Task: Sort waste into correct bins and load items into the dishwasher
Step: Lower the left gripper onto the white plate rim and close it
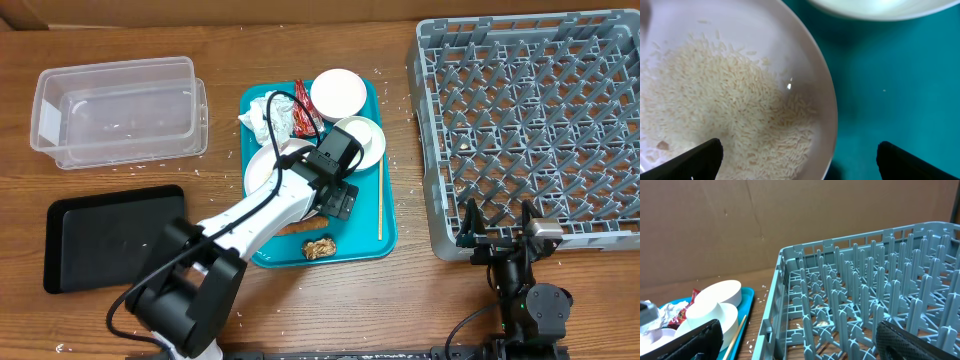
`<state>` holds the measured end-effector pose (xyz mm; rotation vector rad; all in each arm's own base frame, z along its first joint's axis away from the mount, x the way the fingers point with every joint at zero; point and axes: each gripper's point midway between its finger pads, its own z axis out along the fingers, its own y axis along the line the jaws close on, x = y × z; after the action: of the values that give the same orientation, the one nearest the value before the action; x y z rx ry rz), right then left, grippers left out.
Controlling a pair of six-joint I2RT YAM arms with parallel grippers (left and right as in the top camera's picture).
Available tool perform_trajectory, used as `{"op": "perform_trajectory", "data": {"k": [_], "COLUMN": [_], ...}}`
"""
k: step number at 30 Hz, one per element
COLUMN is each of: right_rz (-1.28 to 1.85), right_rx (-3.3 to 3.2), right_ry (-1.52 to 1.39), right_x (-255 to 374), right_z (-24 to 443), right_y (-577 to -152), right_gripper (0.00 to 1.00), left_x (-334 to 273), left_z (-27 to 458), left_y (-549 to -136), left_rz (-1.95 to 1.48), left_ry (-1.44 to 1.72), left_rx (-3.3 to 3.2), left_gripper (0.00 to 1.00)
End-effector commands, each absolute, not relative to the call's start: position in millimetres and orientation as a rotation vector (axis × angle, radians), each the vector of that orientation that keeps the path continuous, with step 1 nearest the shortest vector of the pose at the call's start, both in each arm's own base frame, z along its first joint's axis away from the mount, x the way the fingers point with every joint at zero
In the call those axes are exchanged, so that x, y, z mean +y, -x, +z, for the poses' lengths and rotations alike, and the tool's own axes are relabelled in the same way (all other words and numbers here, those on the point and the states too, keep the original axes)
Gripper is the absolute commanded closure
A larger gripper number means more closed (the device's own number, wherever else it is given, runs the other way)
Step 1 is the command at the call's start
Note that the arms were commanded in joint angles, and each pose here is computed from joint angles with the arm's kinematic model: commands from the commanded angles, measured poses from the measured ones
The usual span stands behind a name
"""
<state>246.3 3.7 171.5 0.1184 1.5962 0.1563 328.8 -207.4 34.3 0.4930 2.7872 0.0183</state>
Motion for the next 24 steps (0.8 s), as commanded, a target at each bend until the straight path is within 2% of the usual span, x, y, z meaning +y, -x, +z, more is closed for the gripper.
{"op": "perform_trajectory", "data": {"k": [1,15,17,18,19,21,24], "right_rz": [0.148,0.148,0.148,0.148,0.148,0.148,0.148], "right_rx": [1.592,1.592,1.592,1.592,1.592,1.592,1.592], "right_ry": [-0.116,-0.116,-0.116,-0.116,-0.116,-0.116,-0.116], "right_x": [3,3,3,3,3,3,3], "right_z": [170,170,170,170,170,170,170], "right_y": [-246,-246,-246,-246,-246,-246,-246], "right_gripper": [0.0,0.0,0.0,0.0,0.0,0.0,0.0], "left_x": [-210,-216,-217,-218,-219,-220,-226], "left_z": [26,31,31,32,32,33,33], "left_y": [-332,-346,-349,-349,-350,-351,-350], "left_rz": [0.015,0.009,0.003,0.0,-0.004,-0.009,-0.054], "left_ry": [-0.477,-0.505,-0.503,-0.502,-0.5,-0.498,-0.505], "left_rx": [2.807,2.736,2.726,2.722,2.718,2.713,2.714], "left_gripper": [0.0,0.0,0.05,0.1,0.21,0.3,0.32]}}
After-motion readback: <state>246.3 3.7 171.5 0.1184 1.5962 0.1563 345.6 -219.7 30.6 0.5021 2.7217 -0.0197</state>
